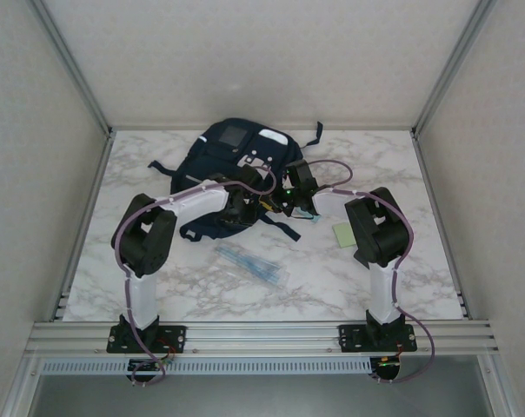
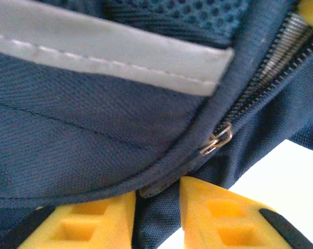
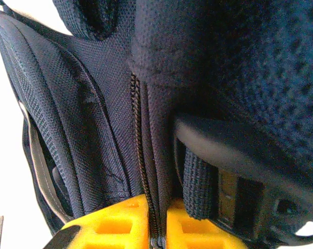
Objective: Pack the student bag
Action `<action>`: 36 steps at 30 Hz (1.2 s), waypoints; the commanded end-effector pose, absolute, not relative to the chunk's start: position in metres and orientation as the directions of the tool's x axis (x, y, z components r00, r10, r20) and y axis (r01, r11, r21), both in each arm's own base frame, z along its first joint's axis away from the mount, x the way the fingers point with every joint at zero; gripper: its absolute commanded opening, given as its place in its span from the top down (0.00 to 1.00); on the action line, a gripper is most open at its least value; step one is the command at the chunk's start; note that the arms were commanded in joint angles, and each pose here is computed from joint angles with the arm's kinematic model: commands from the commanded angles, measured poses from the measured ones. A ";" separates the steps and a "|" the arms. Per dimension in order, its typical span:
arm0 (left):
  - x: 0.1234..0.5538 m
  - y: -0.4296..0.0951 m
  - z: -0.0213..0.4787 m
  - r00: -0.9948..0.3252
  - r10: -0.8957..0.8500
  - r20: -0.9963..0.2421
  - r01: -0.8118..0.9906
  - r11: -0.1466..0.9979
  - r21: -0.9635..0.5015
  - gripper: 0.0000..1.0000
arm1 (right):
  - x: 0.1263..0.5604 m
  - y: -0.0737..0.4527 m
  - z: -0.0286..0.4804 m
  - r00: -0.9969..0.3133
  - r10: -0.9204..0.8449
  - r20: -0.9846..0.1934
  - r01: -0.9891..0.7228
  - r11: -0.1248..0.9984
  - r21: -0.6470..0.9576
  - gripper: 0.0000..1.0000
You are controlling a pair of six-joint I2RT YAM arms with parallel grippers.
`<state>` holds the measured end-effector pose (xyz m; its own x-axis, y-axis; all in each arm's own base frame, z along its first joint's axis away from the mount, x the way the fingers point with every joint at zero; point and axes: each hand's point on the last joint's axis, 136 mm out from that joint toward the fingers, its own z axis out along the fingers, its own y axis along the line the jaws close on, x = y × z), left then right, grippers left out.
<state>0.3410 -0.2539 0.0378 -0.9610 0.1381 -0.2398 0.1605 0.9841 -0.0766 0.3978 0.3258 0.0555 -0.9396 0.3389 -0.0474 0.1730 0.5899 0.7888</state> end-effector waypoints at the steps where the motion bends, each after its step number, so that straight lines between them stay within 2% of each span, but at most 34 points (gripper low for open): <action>1: 0.338 -0.261 0.007 -0.969 0.142 -0.200 0.159 0.985 -0.070 0.83 | 0.405 0.332 0.055 -0.936 0.342 -0.089 0.139 0.587 0.797 0.88; 3: 0.339 -0.258 0.009 -0.967 0.146 -0.207 0.161 0.985 -0.055 0.91 | 0.405 0.331 0.054 -0.935 0.343 -0.093 0.140 0.596 0.791 0.88; 4: 0.340 -0.257 0.011 -0.966 0.148 -0.211 0.162 0.986 -0.049 1.00 | 0.406 0.330 0.052 -0.934 0.345 -0.097 0.142 0.603 0.785 0.88; 8: 0.342 -0.254 0.039 -0.954 0.175 -0.245 0.190 0.981 -0.042 1.00 | 0.410 0.322 0.042 -0.922 0.375 -0.097 0.175 0.627 0.759 0.91; 11: 0.341 -0.239 0.062 -0.938 0.212 -0.276 0.217 0.976 0.009 1.00 | 0.412 0.316 0.036 -0.911 0.398 -0.104 0.194 0.639 0.744 1.00; 19: 0.326 -0.167 0.065 -0.960 0.183 -0.214 0.160 0.980 0.118 1.00 | 0.419 0.303 0.045 -0.895 0.409 -0.176 0.175 0.687 0.706 1.00; 24: 0.335 -0.139 0.073 -0.956 0.124 -0.264 0.089 0.986 0.142 1.00 | 0.422 0.299 0.052 -0.892 0.404 -0.201 0.160 0.699 0.697 1.00; 26: 0.339 -0.145 0.077 -0.955 0.106 -0.279 0.084 0.992 0.090 1.00 | 0.423 0.303 0.055 -0.897 0.394 -0.201 0.147 0.693 0.705 1.00; 30: 0.341 -0.195 0.094 -0.942 0.101 -0.321 0.152 0.979 -0.137 1.00 | 0.425 0.309 0.061 -0.904 0.380 -0.196 0.127 0.677 0.725 1.00; 31: 0.341 -0.206 0.098 -0.938 0.102 -0.332 0.168 0.970 -0.177 0.97 | 0.425 0.311 0.062 -0.905 0.377 -0.195 0.124 0.675 0.728 1.00; 35: 0.340 -0.249 0.112 -0.928 0.089 -0.362 0.204 0.934 -0.293 0.62 | 0.424 0.312 0.059 -0.910 0.372 -0.185 0.126 0.672 0.730 1.00; 36: 0.340 -0.257 0.111 -0.930 0.076 -0.359 0.199 0.927 -0.318 0.58 | 0.424 0.312 0.059 -0.909 0.372 -0.185 0.125 0.670 0.731 1.00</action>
<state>0.3386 -0.2195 0.0882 -0.9416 0.1033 -0.3204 0.1672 0.9696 -0.1787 0.4034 0.3182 0.0483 -0.9323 0.3440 -0.1120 0.1566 0.6629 0.7322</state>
